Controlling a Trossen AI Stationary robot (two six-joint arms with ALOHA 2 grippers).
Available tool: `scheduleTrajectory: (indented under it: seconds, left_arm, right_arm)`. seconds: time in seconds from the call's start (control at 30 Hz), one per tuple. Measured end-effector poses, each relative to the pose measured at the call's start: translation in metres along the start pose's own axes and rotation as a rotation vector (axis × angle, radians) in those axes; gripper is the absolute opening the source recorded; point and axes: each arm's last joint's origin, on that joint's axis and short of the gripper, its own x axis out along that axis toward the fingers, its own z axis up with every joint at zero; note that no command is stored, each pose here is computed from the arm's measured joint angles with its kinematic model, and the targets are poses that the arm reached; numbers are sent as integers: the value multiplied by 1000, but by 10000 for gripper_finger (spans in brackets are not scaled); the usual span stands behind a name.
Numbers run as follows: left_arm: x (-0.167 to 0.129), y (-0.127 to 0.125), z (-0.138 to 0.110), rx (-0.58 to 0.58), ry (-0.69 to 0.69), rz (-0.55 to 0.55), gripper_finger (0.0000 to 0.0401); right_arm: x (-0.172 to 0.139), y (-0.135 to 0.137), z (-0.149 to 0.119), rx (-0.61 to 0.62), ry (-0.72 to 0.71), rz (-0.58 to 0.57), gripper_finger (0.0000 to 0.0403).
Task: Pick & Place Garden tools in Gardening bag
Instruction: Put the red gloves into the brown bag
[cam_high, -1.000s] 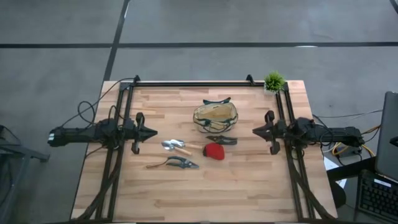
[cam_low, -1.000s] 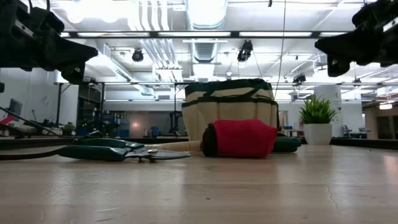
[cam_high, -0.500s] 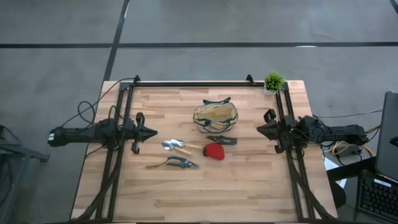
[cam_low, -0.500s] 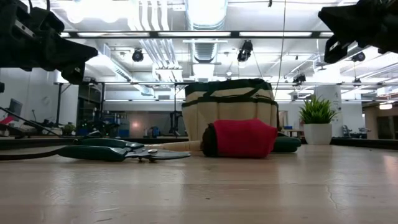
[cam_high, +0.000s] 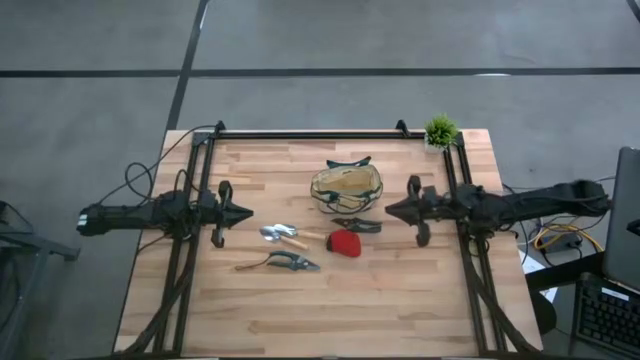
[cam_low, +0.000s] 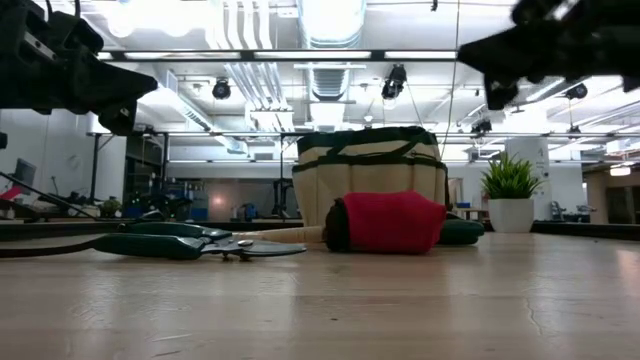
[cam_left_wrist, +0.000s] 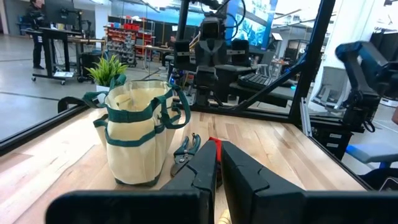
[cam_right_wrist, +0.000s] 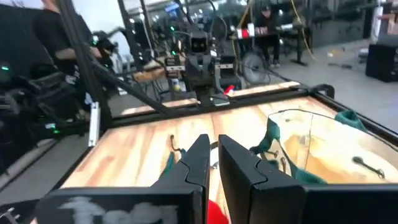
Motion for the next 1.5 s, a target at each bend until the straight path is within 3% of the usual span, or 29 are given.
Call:
scheduleTrajectory:
  seconds: [0.3,0.5,0.73,0.93,1.07,1.3,1.5]
  left_arm:
    - [0,0,1,0,-15,0,26]
    - [0,0,1,0,-16,0,26]
    - [0,0,2,0,-16,-1,26]
    - [0,0,2,0,-17,-1,26]
    - [0,0,2,0,-17,-1,26]
    - [0,0,2,0,-17,-1,26]
    - [0,0,2,0,-15,-2,26]
  right_arm:
    - [57,13,4,-79,189,98,29]
    - [94,29,0,-69,414,105,36]
    - [134,50,-10,-61,663,34,105]
    - [157,55,-25,-131,851,-96,180]
    - [167,54,-36,-191,944,-145,205]
    - [176,52,-58,-240,1028,-180,197]
    - [177,55,-65,-271,1044,-167,143]
